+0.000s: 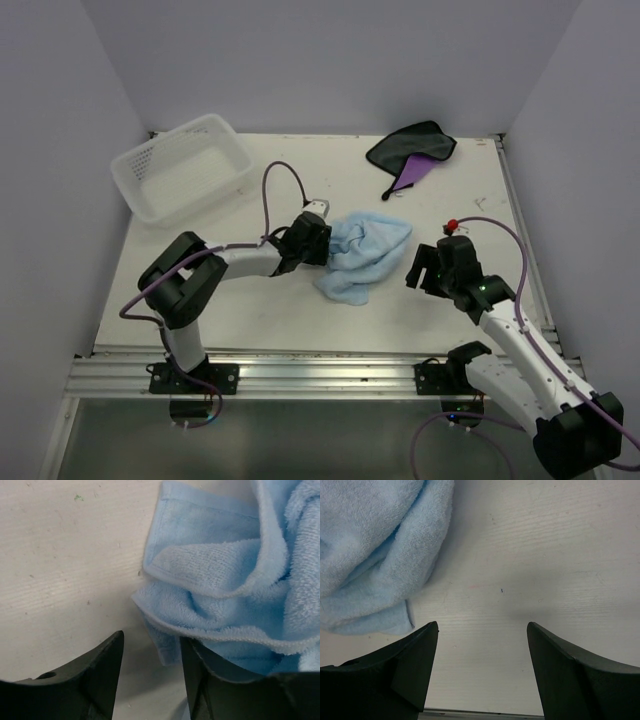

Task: Roll the towels
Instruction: Flatten the towel

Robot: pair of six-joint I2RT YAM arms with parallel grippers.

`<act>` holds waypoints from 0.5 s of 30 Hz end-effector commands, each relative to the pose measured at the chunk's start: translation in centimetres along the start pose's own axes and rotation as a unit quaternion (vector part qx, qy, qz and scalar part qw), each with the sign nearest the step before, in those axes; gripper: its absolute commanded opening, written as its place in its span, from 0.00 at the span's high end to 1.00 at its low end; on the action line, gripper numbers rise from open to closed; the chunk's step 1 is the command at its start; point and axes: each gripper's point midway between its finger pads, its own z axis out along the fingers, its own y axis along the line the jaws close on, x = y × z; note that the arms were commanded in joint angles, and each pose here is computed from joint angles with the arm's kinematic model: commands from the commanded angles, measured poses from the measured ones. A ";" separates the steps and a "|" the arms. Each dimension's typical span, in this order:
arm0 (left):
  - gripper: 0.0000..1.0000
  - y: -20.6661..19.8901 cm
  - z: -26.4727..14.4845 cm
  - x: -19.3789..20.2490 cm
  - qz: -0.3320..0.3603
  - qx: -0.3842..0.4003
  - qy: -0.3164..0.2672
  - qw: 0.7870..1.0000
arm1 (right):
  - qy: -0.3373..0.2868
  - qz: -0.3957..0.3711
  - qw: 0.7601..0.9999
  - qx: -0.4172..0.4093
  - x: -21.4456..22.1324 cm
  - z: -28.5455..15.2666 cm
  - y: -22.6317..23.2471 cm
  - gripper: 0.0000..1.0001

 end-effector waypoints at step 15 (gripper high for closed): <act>1.00 3.6 0.5 6.3 0.023 -0.102 0.084 0.991 | -0.022 -0.007 0.999 -0.040 -0.8 -0.7 1.3 0.28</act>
